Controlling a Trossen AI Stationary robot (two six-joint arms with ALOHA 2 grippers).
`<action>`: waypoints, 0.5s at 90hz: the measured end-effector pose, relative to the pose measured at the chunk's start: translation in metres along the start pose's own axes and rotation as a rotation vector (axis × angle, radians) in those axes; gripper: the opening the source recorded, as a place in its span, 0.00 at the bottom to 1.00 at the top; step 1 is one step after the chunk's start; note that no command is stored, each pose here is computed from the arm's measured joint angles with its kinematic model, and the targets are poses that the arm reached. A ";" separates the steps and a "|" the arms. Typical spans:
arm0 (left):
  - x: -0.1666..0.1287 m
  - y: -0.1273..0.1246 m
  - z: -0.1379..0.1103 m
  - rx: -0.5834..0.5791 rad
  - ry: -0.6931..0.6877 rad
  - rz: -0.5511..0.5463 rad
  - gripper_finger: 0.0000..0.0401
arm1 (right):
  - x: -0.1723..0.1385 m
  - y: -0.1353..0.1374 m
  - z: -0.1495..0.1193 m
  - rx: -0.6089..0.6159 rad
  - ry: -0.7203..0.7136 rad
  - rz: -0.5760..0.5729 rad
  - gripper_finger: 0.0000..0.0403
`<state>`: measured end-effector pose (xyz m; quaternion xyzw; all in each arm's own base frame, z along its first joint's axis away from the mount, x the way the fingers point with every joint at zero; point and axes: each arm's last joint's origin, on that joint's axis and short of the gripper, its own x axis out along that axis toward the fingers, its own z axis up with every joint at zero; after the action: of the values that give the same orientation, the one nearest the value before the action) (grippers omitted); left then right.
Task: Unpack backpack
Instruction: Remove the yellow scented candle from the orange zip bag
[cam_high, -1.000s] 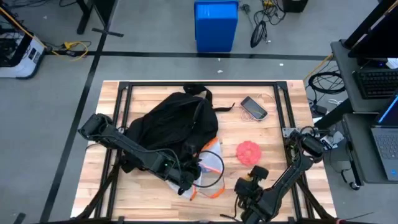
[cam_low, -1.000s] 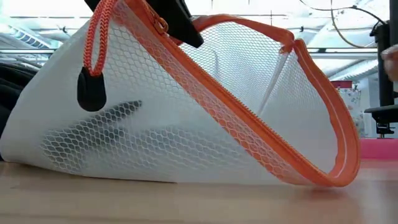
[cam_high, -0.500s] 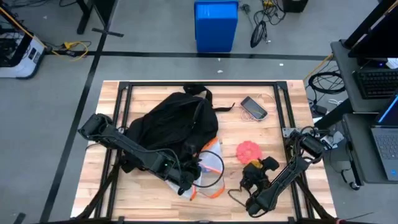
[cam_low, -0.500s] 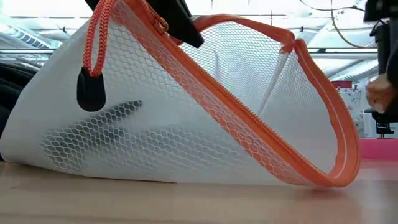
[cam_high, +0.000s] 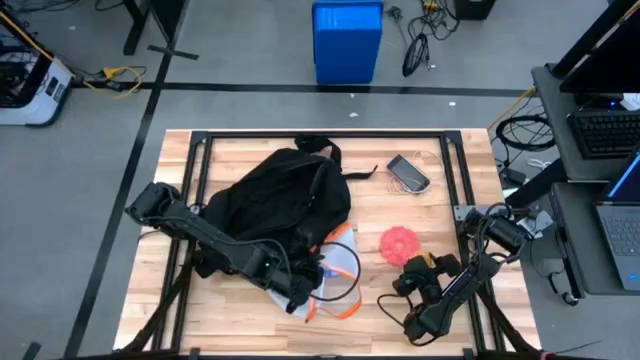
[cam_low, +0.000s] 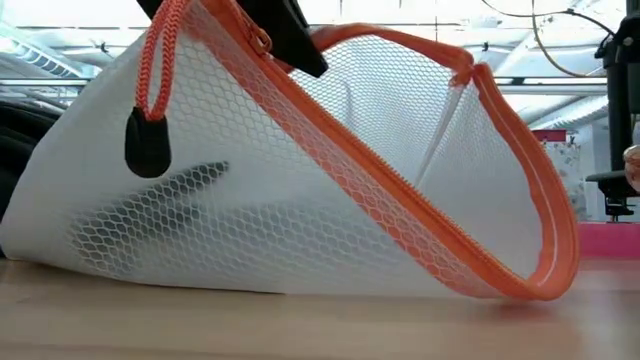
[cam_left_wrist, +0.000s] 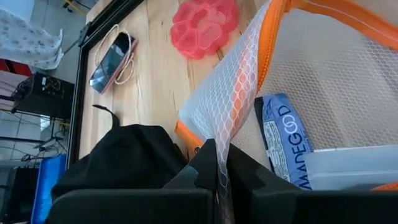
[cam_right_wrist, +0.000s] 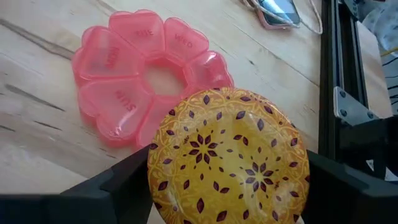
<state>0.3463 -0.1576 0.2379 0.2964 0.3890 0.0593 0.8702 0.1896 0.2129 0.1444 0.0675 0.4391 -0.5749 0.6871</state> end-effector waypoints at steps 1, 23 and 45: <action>0.000 0.000 0.000 -0.001 0.001 0.001 0.00 | 0.001 0.000 0.000 0.000 0.000 0.001 0.73; 0.003 0.004 -0.001 -0.008 0.008 0.007 0.00 | 0.007 0.003 -0.012 0.033 0.048 0.047 0.73; 0.005 0.006 -0.001 0.010 0.009 0.010 0.00 | 0.003 0.003 -0.016 0.028 0.077 0.085 0.73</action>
<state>0.3497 -0.1506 0.2381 0.3025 0.3915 0.0631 0.8667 0.1833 0.2213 0.1311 0.1180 0.4539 -0.5482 0.6925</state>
